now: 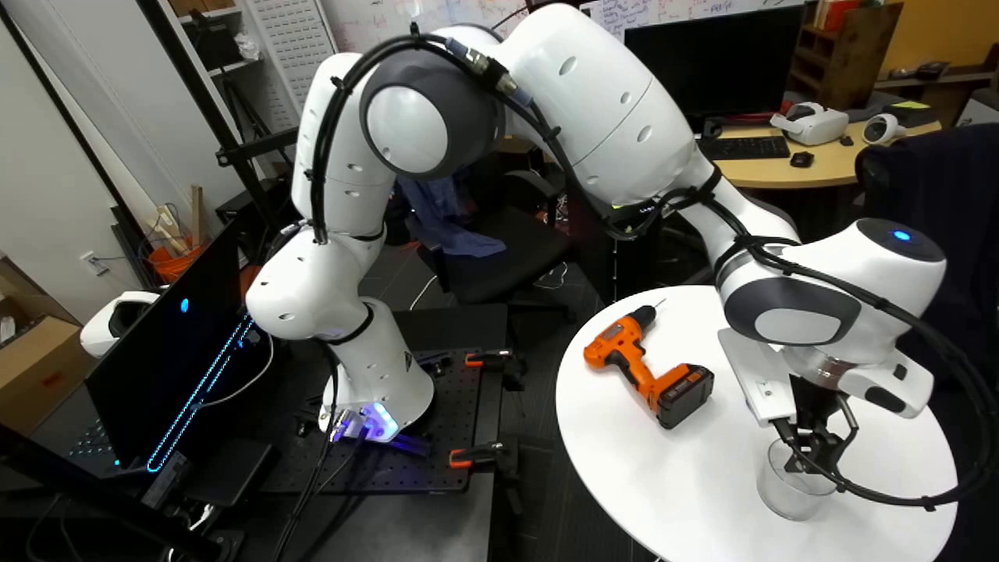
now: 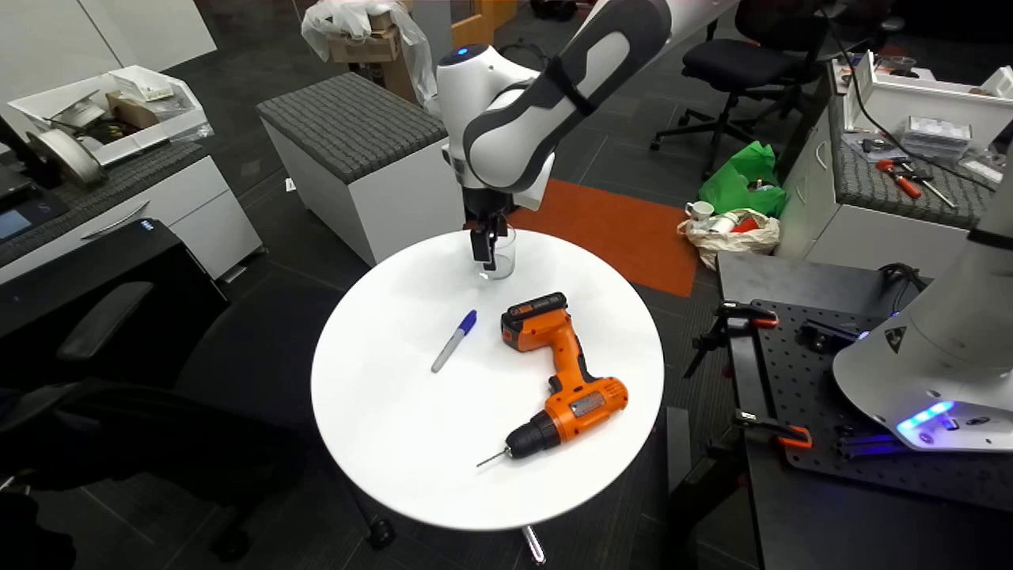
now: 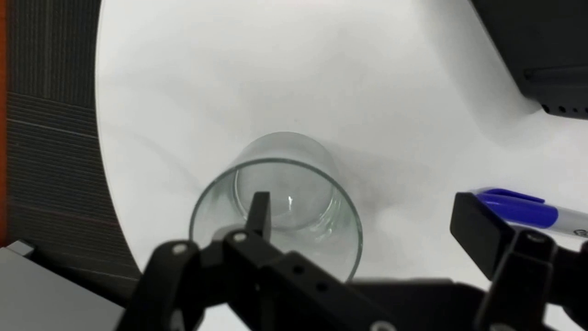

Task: Move the glass container to the left

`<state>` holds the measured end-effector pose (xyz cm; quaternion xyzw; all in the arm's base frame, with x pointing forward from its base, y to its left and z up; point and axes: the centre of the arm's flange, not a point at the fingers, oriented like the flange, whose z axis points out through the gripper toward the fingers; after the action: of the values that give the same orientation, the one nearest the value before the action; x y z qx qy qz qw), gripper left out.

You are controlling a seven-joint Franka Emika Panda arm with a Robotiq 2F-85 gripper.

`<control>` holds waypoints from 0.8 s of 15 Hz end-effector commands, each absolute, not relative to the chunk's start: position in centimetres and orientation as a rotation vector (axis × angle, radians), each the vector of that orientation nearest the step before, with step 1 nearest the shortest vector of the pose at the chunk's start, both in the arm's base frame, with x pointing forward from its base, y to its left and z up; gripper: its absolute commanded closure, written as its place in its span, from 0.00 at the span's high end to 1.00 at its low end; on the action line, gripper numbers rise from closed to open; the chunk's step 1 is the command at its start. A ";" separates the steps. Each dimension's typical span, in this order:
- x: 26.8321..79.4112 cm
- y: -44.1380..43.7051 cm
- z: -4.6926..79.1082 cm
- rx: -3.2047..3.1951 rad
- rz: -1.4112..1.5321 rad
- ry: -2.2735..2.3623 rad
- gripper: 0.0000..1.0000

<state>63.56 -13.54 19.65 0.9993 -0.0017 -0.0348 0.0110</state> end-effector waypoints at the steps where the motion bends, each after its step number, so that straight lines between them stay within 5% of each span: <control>1: 65.5 -14.4 18.8 3.134 -0.087 0.015 0.87; 7: 67.2 -14.6 18.1 3.117 -0.067 0.039 0.89; 12: 68.1 -13.7 18.0 3.109 -0.054 0.064 0.52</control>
<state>66.87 -14.10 17.92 0.9997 0.0023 -0.0191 0.0157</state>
